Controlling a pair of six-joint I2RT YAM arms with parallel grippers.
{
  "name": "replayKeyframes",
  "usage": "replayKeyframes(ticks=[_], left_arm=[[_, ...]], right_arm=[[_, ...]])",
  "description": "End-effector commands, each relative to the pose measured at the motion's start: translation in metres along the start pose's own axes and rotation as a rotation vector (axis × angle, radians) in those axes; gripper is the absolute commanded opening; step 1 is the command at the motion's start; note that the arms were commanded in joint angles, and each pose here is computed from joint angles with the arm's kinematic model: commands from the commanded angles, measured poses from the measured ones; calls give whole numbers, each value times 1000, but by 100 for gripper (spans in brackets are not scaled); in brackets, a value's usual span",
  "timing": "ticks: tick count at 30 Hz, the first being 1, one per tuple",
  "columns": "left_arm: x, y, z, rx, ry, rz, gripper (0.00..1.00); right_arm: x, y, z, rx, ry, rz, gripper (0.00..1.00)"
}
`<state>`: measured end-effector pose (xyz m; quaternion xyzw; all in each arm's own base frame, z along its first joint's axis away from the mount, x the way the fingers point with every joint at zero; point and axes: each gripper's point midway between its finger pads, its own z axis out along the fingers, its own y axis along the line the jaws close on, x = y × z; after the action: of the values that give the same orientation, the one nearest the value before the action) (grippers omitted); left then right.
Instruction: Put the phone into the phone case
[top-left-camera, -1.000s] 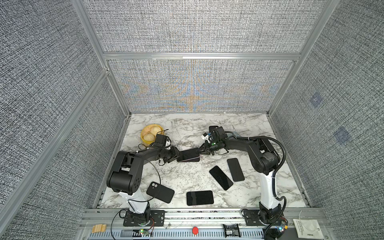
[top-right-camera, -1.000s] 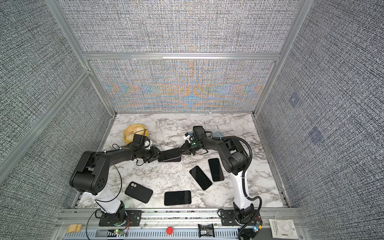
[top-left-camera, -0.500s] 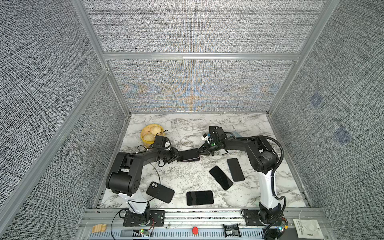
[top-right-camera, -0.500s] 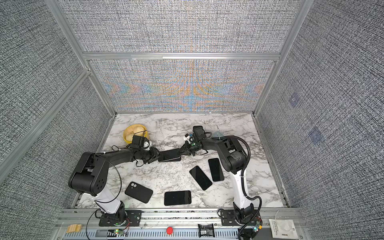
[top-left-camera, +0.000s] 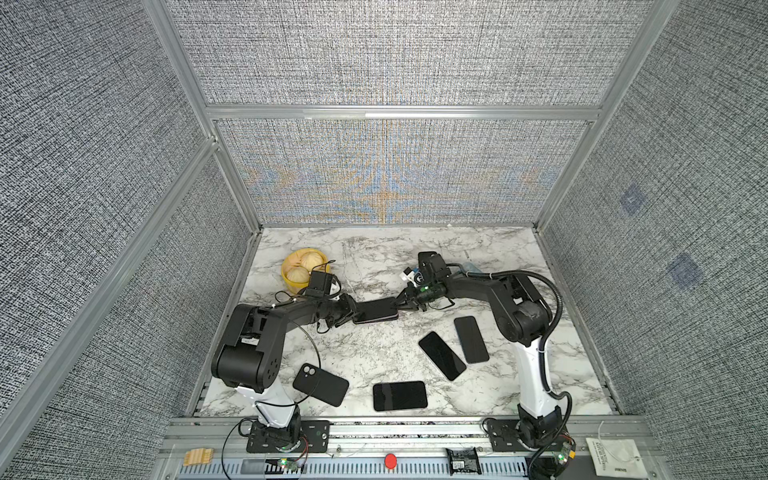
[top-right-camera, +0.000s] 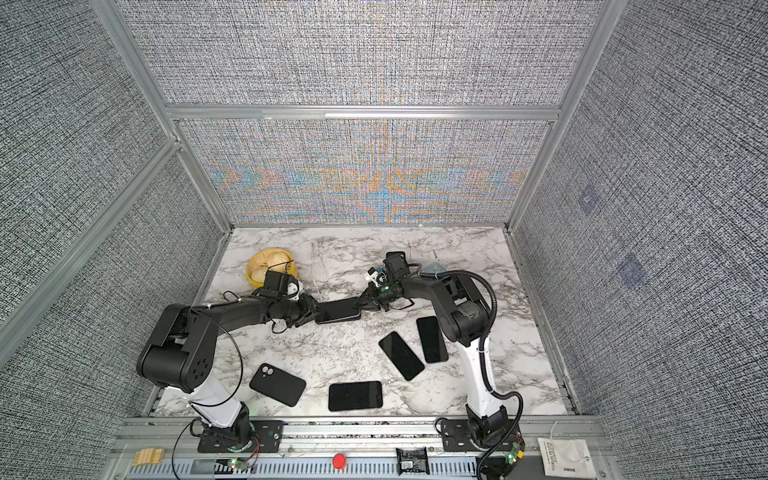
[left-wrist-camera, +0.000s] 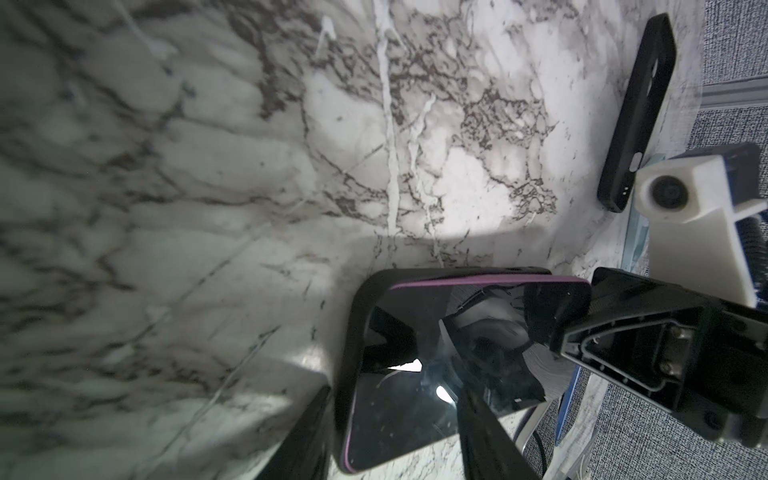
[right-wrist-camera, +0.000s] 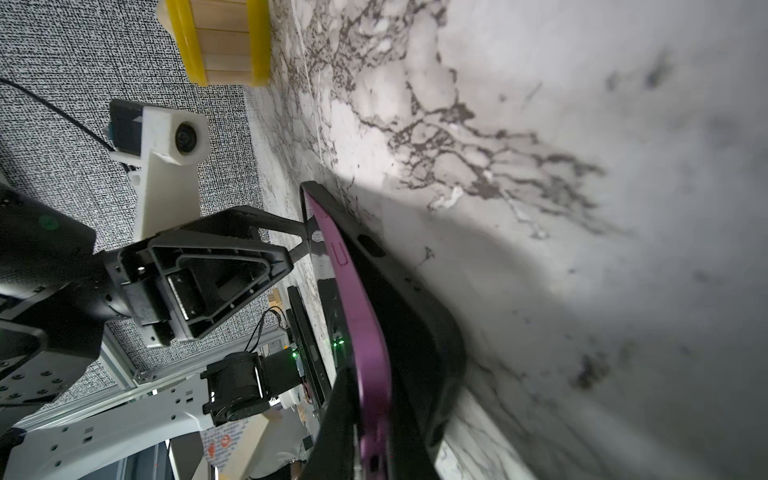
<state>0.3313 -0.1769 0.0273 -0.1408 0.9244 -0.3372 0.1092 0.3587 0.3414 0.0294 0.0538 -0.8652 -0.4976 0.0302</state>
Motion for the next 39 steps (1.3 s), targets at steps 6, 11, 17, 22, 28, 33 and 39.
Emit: replayKeyframes(ticks=[6, 11, 17, 22, 28, 33, 39], left_arm=[[11, -2, 2, 21, 38, -1, 49], [12, -1, 0, 13, 33, 4, 49], [12, -1, -2, 8, 28, 9, 49], [12, 0, -3, -2, 24, 13, 49], [13, 2, -5, -14, 23, 18, 49], [14, 3, -4, -16, 27, 21, 49], [14, 4, -3, -21, 32, 26, 49]], right_arm=[[19, -42, 9, 211, 29, 68, 5], [18, -45, 4, 253, 29, 57, 15], [19, -43, -4, 308, 25, 30, 32], [18, -39, -9, 354, 28, -2, 42], [19, -36, -12, 418, 45, -44, 53], [25, -41, -13, 483, 58, -69, 59], [25, -45, -22, 599, 49, -121, 63]])
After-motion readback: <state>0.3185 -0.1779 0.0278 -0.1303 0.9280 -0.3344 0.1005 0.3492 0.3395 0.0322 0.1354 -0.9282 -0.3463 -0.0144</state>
